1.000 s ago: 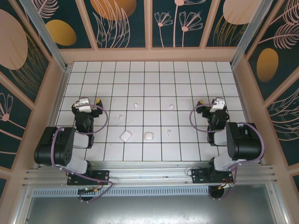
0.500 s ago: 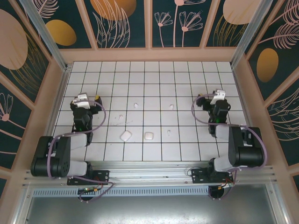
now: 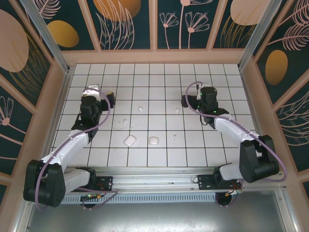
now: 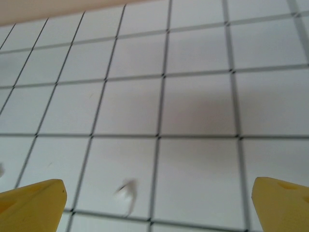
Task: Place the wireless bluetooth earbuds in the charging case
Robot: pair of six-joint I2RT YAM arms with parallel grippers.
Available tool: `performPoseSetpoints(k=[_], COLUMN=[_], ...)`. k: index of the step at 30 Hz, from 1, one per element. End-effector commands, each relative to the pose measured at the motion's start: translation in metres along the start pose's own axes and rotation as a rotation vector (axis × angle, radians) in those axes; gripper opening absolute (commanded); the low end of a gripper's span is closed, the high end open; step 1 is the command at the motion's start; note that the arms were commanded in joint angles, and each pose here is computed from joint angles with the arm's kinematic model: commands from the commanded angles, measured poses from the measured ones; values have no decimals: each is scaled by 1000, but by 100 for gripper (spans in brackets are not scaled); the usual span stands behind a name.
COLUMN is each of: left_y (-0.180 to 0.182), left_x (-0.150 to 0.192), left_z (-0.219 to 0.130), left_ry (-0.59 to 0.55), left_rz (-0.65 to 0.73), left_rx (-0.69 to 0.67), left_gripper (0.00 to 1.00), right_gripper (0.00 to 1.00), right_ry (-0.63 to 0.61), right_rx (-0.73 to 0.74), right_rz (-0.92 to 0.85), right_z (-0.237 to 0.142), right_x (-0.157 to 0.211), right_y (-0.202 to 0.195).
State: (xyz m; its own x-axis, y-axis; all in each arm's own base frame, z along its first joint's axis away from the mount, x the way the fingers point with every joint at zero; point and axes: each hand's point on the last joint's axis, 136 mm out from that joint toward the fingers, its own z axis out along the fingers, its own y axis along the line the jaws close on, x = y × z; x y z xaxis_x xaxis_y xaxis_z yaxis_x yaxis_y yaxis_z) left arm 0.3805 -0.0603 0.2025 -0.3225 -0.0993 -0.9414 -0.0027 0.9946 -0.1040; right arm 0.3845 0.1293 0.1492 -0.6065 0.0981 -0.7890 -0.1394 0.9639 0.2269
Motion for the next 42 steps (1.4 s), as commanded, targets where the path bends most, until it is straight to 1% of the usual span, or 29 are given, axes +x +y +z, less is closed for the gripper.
performPoseSetpoints(k=[1,3,4,6,8,11,13,15,20,24,29,32,35,42], left_y=[-30,-48,-54,-63,-73,-87,-96,-98,-102,-93,-92,-97,-103,-106], left_x=[51,68,80,99,120,154,174,185,205,223,230,235,240,249], left_z=[-13,-26,-33,-44,-56,-70,-76,-82,-94,-95,-91,-92,-94,-98], left_ry=[236,300,349,435,511,613,676,712,778,825,838,860,887,928], left_rz=[54,57,40,17,21,15,-11,5,52,129,191,213,209,217], left_rx=[90,143,159,172,182,228,286,297,299,222,203,233,271,290], left_gripper=[94,93,92,90,89,89,86,83,83,84,83,80,75,64], right_gripper=[99,99,99,99,99,99,99,99,99,99,99,99,99,99], right_ry=[72,91,102,117,124,122,116,100,52,29,55,53,41,32], right_rx=[4,-16,-28,-44,-51,-58,-62,-72,-96,-107,-137,-131,-132,-145], right_rz=[85,111,125,145,153,158,157,147,145,173,190,192,199,222], right_z=[-8,-8,-8,-8,-9,-9,-11,-14,-25,-29,-32,-36,-40,-45], right_x=[22,31,34,40,43,43,41,36,30,29,36,37,36,30], right_y=[13,22,26,31,34,37,38,41,42,42,46,44,43,46])
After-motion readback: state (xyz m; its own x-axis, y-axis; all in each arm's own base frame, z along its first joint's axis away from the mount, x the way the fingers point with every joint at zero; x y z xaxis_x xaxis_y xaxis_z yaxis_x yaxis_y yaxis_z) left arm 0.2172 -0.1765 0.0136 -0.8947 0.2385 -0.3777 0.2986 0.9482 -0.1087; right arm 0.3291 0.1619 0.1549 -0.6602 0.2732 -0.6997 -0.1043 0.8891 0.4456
